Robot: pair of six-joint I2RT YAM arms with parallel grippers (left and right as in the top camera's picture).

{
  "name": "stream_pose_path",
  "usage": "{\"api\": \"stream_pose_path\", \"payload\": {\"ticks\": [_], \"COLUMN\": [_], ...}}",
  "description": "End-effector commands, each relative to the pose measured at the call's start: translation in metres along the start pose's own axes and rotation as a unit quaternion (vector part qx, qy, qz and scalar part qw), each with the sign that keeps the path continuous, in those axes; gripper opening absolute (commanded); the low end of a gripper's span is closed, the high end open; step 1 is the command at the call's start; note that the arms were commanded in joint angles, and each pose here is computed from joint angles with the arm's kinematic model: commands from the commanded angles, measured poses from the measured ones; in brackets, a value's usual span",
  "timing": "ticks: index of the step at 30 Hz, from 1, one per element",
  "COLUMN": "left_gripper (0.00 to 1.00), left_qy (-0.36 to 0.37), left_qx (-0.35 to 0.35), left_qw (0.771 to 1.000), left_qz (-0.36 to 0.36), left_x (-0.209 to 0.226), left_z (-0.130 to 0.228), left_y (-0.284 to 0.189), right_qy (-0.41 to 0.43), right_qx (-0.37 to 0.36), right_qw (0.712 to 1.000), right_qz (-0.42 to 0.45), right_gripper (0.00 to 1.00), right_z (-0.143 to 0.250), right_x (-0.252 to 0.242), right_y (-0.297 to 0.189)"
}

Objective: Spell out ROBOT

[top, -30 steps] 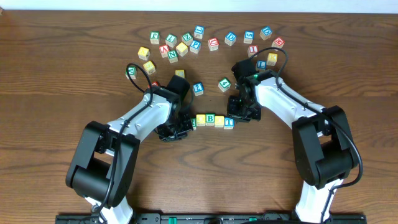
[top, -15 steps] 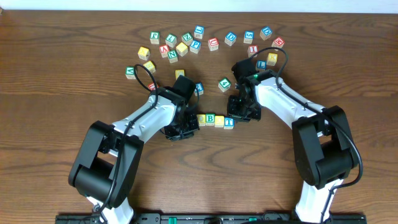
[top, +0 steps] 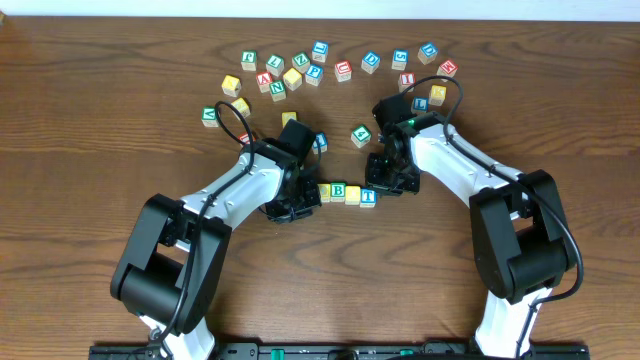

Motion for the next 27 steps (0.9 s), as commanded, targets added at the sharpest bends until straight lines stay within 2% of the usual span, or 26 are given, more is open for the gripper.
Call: {"api": "stream_pose_path", "payload": {"ticks": [1, 27], "left_gripper": [0.07, 0.07], "left_qy": [-0.009, -0.015], "left_qx": [-0.002, -0.011], "left_qw": [1.000, 1.000], "left_qz": [-0.012, -0.003], "left_x": [0.0046, 0.0008], "left_z": [-0.0012, -0.0046], "left_y": [0.0057, 0.0058], "right_qy": [0.009, 0.017], "right_qx": [0.006, 0.004], "right_qw": [1.000, 1.000], "right_qz": [0.006, 0.007], "right_gripper": [0.05, 0.06], "right_z": [0.0010, -0.0021], "right_x": [-0.0036, -0.0091], "right_y": [0.0050, 0.0038]}}
Point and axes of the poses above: each gripper's point midway between its finger pads, its own y axis out along the fingers, its own x axis along the line the jaws close on, z = x × y, the point moved 5 cm from there along -y, back along the fingers, and after that the axes turned 3 degrees about -y, right-handed, at the moved point
